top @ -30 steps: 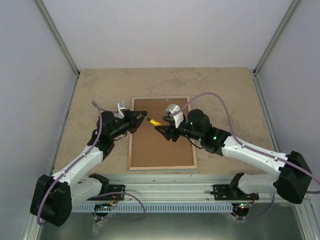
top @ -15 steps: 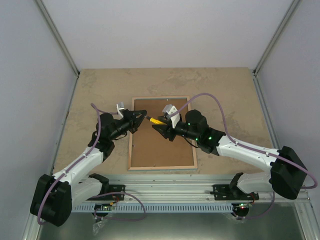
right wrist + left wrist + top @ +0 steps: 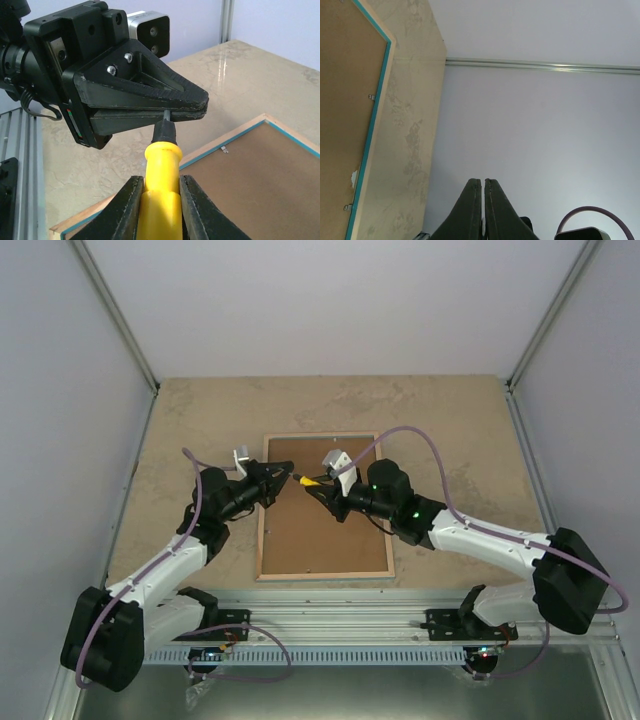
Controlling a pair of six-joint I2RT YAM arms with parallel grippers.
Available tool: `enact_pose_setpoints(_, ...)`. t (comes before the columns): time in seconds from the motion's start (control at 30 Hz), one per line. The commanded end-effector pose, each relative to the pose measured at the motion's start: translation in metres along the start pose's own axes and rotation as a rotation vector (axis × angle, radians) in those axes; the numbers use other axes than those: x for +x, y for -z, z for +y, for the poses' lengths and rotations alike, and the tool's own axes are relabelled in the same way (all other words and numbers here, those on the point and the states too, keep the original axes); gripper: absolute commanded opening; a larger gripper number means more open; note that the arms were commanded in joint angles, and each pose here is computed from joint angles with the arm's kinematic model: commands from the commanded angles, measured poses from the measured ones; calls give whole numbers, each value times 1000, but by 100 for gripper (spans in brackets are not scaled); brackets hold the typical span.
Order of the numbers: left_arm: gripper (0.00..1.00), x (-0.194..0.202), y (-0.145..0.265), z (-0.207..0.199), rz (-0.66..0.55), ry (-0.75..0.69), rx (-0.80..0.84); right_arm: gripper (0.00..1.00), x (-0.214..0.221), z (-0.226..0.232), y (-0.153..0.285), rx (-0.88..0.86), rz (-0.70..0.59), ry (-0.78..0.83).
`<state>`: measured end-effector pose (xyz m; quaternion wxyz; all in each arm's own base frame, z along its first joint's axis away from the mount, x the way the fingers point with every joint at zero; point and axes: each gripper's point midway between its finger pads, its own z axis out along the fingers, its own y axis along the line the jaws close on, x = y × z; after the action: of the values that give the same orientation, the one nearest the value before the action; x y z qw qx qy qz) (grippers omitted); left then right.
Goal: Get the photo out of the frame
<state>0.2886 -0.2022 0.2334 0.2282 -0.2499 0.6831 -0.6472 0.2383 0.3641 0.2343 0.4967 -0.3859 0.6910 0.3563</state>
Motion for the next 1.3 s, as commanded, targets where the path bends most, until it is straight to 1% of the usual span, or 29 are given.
enact_pose_setpoints(0.0,0,4,0,-11,17,-10,45,19,-7,1,-3,-12,-23,15)
enact_pose_setpoints(0.13,0,3,0,-6,13,-48,3,5,-8,-2,1,-7,-25,20)
enact_pose_setpoints(0.17,2,3,0,-3,9,-55,-8,1,-10,-2,2,-8,-27,23)
enact_pose_setpoints(0.2,6,2,1,-1,3,-62,-18,1,-9,-3,3,-5,-24,24)
enact_pose_setpoints(0.3,21,-3,3,5,-26,-116,-53,0,-8,-6,6,1,-13,28)
enact_pose_setpoints(0.37,32,-7,3,10,-43,-167,-108,0,-5,-8,8,8,-6,26)
enact_pose_setpoints(0.47,42,-13,4,15,-56,-253,-177,0,-5,-13,13,25,-2,22)
enact_pose_setpoints(0.5,47,-15,4,15,-64,-282,-192,0,-4,-15,15,30,1,21)
enact_pose_setpoints(0.63,72,-24,5,15,-81,-412,-286,0,0,-20,20,45,13,23)
enact_pose_setpoints(0.7,82,-30,8,13,-92,-481,-342,1,1,-22,23,52,22,28)
enact_pose_setpoints(0.77,99,-38,13,13,-111,-553,-410,0,2,-24,25,58,28,30)
enact_pose_setpoints(1.0,100,-64,33,-3,-203,-766,-578,1,6,-31,31,82,50,47)
enact_pose_setpoints(1.1,100,-79,44,-6,-272,-809,-668,1,9,-30,29,77,68,53)
enact_pose_setpoints(1.27,100,-93,60,-2,-325,-874,-787,1,15,-30,27,66,94,53)
